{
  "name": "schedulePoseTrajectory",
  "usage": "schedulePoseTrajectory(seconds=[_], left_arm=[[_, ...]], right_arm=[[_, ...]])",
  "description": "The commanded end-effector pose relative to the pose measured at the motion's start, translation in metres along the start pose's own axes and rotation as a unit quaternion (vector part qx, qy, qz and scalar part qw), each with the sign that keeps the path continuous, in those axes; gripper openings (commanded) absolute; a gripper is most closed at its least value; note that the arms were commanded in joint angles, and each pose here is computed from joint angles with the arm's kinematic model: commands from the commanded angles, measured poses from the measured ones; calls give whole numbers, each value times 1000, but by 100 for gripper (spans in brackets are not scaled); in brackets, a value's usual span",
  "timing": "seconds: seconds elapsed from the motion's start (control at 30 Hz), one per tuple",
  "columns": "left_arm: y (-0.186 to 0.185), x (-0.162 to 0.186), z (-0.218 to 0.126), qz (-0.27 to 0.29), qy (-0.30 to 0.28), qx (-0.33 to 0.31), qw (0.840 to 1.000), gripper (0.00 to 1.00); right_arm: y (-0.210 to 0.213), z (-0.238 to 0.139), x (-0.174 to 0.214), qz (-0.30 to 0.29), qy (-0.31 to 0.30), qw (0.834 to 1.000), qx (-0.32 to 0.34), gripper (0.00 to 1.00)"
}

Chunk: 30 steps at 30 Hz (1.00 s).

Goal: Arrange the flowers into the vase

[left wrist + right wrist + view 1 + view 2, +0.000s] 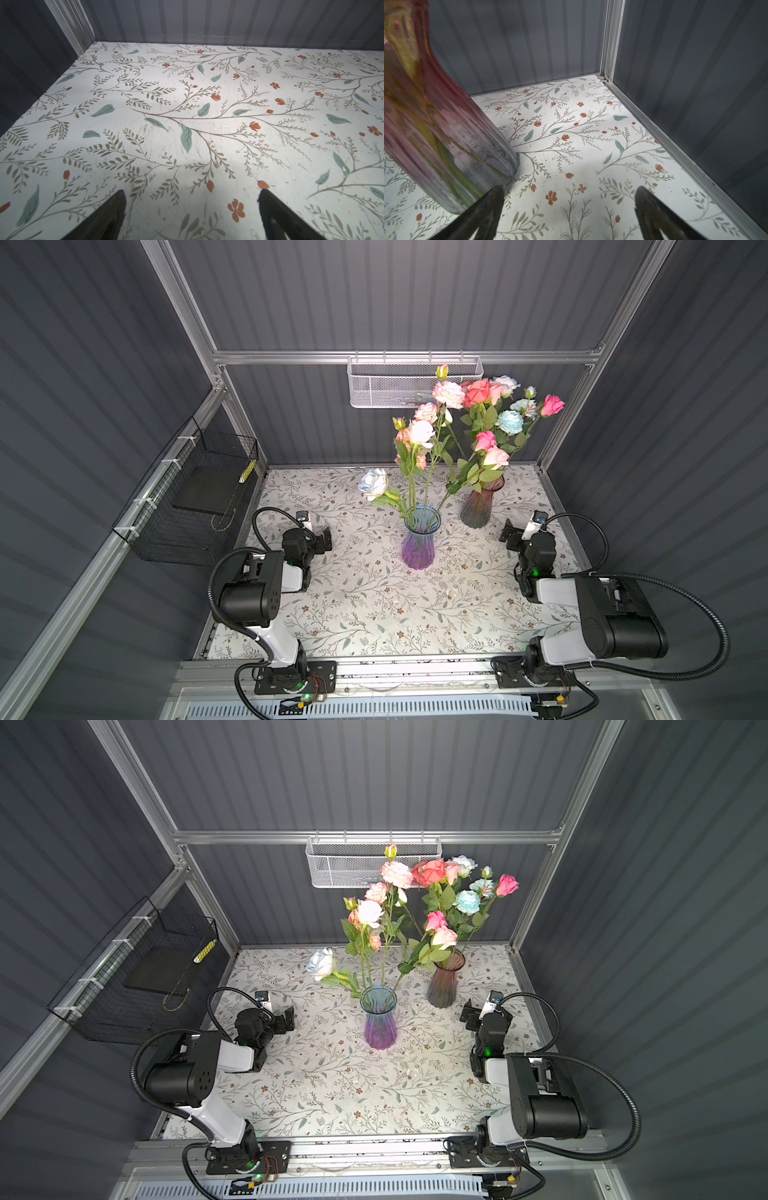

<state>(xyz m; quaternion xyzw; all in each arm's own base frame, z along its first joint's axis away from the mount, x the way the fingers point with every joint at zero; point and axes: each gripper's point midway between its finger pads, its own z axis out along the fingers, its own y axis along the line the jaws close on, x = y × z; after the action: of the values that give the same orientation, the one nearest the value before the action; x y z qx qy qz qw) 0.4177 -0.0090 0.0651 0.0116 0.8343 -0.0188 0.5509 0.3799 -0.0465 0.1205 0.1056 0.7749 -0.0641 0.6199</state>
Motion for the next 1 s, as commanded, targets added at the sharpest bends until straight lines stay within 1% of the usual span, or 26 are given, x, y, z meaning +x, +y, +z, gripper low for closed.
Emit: schedulePoseTrajectory(seconds=[0.0, 0.97], left_arm=[[-2, 2, 0, 10, 2, 6, 1000, 100], [-2, 2, 0, 10, 2, 6, 1000, 100]], right_arm=[[2, -1, -1, 3, -1, 1000, -4, 99], [3, 1, 0, 1, 2, 1000, -7, 99]])
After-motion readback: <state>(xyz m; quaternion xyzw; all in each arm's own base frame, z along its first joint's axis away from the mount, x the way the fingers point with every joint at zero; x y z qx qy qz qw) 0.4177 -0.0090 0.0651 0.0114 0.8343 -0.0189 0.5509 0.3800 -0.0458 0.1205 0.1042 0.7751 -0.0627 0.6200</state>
